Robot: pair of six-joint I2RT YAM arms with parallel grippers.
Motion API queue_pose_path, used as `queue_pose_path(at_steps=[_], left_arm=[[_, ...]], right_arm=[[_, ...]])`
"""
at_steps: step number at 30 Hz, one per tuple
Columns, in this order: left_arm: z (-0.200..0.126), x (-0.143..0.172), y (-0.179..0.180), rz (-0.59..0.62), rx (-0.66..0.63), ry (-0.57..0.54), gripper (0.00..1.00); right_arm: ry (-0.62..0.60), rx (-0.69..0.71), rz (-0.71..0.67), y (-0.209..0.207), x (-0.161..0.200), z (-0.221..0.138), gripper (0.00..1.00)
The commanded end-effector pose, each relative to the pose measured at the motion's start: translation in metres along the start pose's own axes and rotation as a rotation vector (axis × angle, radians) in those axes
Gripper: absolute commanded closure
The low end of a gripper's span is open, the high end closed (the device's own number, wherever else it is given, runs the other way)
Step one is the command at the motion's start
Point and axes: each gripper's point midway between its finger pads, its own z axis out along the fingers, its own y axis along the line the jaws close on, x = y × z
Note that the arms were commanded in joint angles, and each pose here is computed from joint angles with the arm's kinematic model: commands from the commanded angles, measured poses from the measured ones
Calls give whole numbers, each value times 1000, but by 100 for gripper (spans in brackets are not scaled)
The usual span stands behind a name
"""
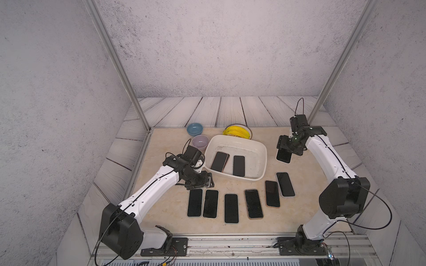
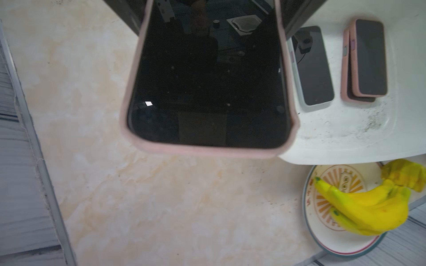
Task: Take the phone out of the storage box
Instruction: Place the phone at the center of the board.
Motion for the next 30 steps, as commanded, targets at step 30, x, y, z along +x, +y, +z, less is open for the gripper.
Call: queue_pose_path(at_steps=[30], left_arm=[[-13, 0, 6, -19, -40, -4, 21]], right_arm=[[332, 96, -64, -30, 4, 184, 34]])
